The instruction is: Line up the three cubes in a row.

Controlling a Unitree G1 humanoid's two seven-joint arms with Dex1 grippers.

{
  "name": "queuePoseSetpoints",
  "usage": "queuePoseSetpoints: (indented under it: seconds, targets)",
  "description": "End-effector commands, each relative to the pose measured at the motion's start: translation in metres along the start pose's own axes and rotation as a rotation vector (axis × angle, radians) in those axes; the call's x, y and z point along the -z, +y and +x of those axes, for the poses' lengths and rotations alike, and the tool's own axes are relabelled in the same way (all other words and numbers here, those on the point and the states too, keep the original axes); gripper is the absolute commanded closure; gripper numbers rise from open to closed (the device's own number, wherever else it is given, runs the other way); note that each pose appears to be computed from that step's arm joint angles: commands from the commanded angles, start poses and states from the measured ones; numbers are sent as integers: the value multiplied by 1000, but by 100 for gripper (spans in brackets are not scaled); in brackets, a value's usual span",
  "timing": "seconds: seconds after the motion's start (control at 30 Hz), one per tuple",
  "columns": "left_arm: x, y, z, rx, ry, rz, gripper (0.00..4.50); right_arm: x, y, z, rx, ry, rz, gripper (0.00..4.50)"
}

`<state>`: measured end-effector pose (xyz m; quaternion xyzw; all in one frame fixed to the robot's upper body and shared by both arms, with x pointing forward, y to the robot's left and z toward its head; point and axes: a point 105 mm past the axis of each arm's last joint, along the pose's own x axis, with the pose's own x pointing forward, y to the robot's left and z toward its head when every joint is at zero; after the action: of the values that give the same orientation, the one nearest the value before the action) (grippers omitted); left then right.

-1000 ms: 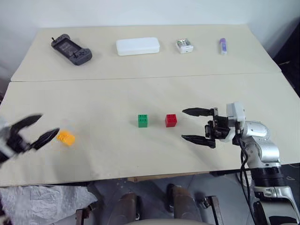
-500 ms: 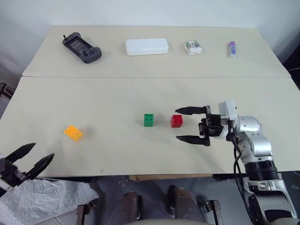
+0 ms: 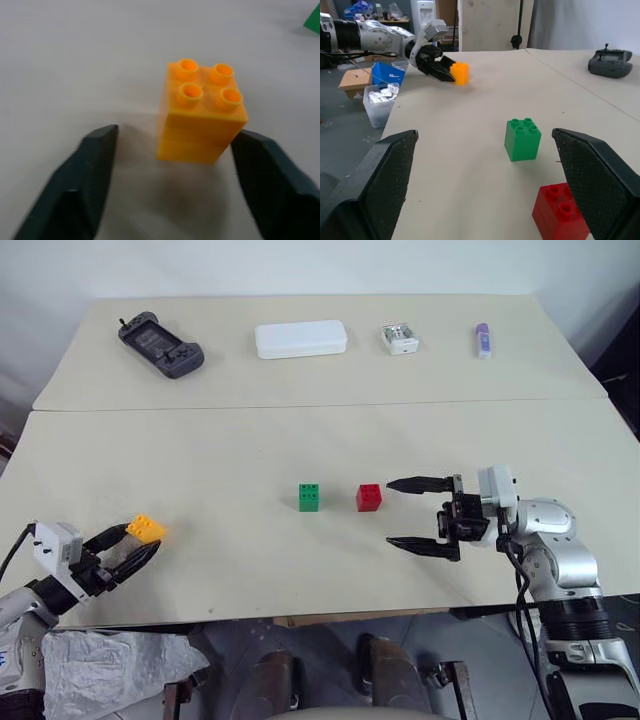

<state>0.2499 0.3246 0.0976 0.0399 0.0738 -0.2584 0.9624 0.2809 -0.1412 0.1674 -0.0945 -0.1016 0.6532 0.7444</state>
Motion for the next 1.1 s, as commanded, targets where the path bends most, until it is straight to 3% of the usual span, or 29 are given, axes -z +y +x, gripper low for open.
queuePoseSetpoints:
  seconds: [0.03,0.13,0.27,0.43,0.6,1.0,1.1]
  targets:
    - [-21,-4,10,93,-40,62,222,-10,-1,-10,38,1,-40,0]
    - [-31,-10,23,181,-59,98,303,-10,-2,-14,61,7,-39,0]
    - [-52,-31,66,479,-17,221,303,-9,-1,-20,93,16,-31,0]
    - [-54,-42,103,690,68,342,303,-12,-2,-25,127,21,-44,0]
    - [-57,-47,136,765,117,411,303,-13,3,-34,184,32,-51,0]
    - [-62,-51,150,816,146,425,303,-15,12,-39,238,42,-50,0]
    - [-66,-48,146,815,136,409,205,-14,12,-40,240,46,-45,0]
